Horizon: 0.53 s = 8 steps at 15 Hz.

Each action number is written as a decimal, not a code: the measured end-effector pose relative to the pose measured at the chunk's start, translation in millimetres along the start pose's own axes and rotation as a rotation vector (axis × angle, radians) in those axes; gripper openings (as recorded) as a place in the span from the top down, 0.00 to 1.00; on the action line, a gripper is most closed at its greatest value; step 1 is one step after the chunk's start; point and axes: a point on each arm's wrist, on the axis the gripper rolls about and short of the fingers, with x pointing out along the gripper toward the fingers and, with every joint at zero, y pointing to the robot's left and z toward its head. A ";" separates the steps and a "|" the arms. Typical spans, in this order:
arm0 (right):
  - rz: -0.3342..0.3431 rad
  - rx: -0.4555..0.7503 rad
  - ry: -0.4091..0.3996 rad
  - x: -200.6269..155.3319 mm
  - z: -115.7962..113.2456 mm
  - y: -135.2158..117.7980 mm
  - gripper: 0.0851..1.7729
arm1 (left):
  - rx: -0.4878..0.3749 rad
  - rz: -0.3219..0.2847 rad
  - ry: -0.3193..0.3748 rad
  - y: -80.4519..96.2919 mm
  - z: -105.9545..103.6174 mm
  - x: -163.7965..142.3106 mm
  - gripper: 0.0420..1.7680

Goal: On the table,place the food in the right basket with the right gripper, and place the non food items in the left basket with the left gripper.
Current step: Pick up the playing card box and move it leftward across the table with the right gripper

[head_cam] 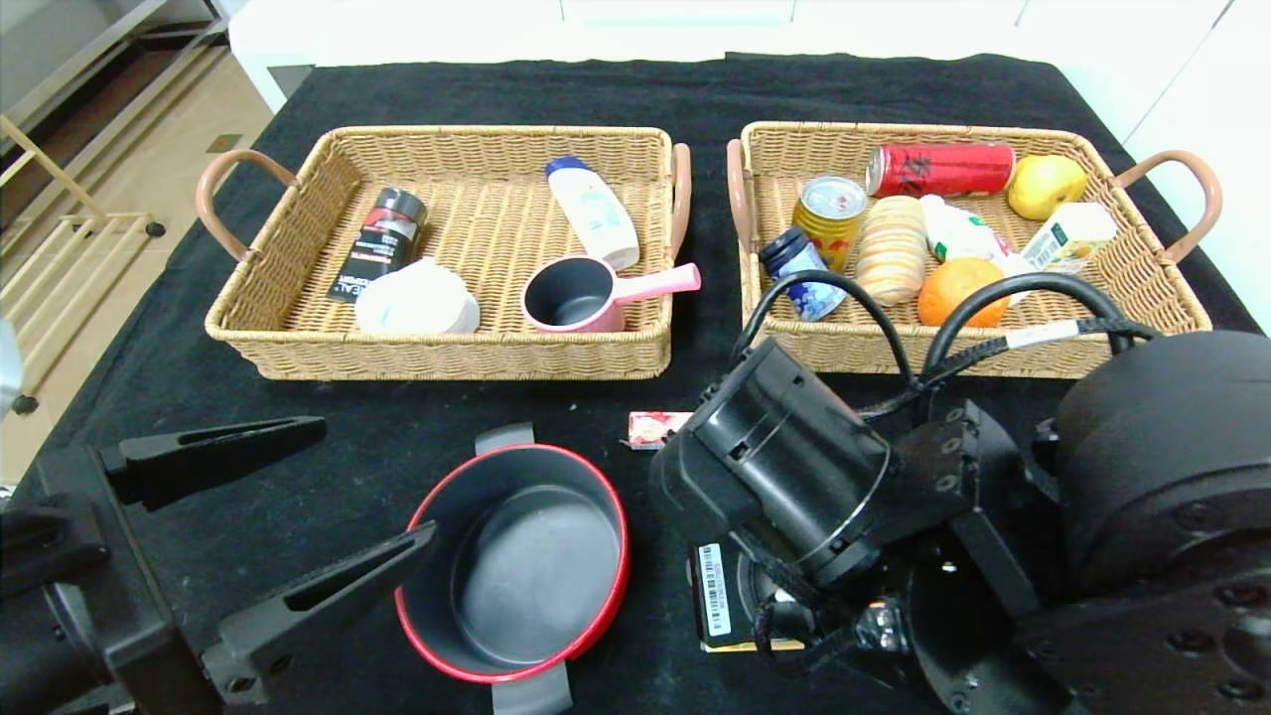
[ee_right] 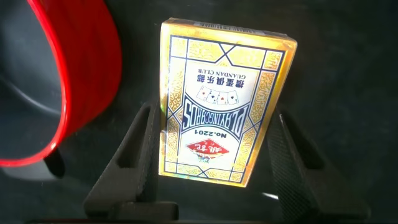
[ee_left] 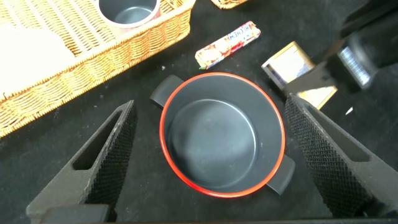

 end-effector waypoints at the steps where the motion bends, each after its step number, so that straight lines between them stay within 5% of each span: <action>1: -0.002 -0.004 0.002 3.7 -0.6 3.6 0.42 | 0.000 0.001 -0.001 0.0 0.1 -0.4 0.03; 8: -0.037 -0.033 -0.008 19.1 -7.7 19.3 0.42 | 0.001 -0.001 -0.004 -0.1 0.5 -1.3 0.03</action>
